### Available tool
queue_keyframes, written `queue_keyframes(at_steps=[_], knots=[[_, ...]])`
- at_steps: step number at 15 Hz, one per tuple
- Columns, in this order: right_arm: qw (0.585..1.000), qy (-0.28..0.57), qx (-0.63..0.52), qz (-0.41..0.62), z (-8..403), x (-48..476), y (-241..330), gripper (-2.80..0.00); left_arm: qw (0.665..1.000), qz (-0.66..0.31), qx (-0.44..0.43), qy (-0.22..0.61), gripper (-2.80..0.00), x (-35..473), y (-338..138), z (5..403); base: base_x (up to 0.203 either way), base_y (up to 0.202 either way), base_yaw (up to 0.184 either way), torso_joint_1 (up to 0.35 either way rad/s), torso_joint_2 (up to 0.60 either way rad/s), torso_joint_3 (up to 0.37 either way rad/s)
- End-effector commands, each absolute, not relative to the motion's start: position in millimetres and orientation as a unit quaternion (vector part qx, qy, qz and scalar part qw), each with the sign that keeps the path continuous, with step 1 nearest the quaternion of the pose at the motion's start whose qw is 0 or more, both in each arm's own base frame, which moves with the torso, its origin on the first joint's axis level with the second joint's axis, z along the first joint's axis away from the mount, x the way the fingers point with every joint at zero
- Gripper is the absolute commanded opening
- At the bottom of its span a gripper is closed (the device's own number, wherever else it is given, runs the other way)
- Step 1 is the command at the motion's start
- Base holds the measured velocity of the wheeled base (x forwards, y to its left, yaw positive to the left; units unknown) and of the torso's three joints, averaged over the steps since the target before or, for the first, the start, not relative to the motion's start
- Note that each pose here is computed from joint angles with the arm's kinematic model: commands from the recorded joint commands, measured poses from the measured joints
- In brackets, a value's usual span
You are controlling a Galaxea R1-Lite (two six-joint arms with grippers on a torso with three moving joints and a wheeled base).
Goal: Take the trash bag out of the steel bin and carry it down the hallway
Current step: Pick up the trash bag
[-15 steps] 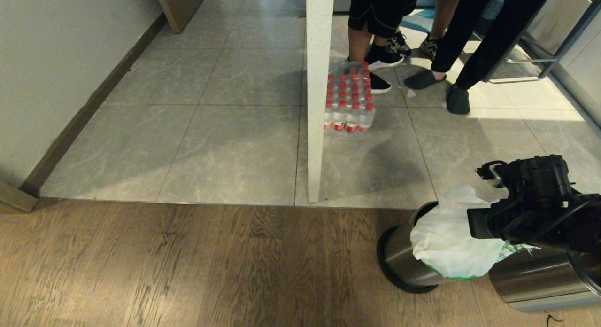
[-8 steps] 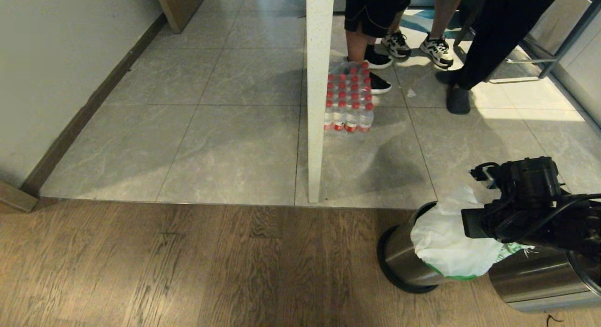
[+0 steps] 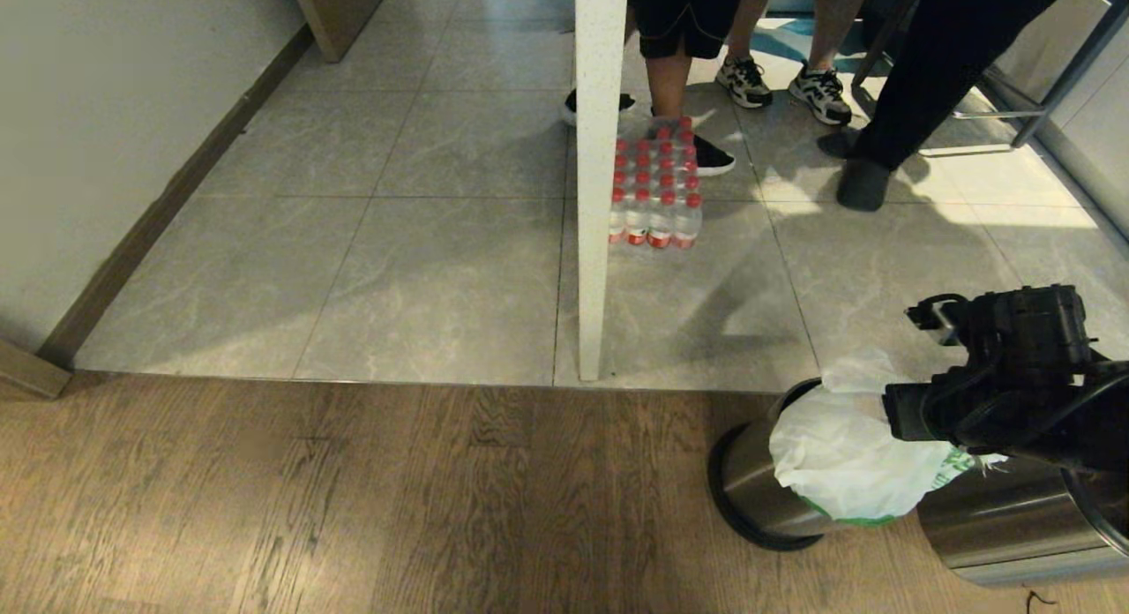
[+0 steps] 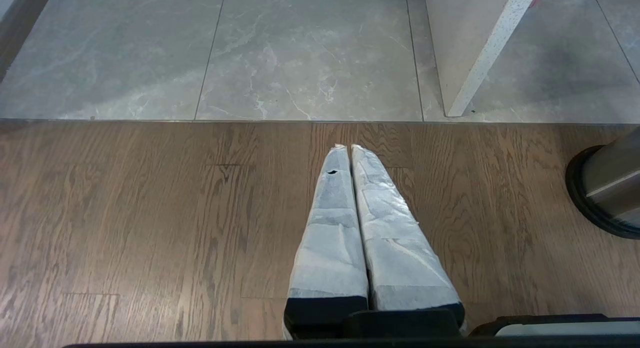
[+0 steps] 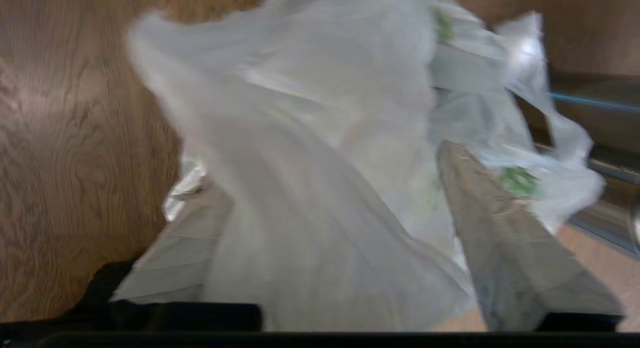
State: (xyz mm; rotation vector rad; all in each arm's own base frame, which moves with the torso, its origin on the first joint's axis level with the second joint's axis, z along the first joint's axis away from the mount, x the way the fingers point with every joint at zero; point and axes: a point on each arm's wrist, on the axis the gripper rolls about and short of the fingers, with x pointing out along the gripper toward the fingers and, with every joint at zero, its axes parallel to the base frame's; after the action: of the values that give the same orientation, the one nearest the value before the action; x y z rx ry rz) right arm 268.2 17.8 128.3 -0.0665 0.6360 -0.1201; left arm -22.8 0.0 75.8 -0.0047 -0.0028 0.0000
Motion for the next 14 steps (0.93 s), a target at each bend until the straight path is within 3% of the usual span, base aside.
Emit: queue_keyframes(at_steps=[1,14], knots=[[0.947,0.312,-0.028,-0.074,129.3,261.4,9.6,0.0,1.0,0.0,-0.003,-0.002,-2.8,-22.8,0.0,75.8,0.0,0.0,0.0,0.0,0.0,0.0],[0.919,0.342,0.079,-0.178,105.5,254.7,-34.9,0.0,1.0,0.0,-0.003,-0.002,-2.8,-22.8,0.0,75.8,0.0,0.0,0.0,0.0,0.0,0.0]])
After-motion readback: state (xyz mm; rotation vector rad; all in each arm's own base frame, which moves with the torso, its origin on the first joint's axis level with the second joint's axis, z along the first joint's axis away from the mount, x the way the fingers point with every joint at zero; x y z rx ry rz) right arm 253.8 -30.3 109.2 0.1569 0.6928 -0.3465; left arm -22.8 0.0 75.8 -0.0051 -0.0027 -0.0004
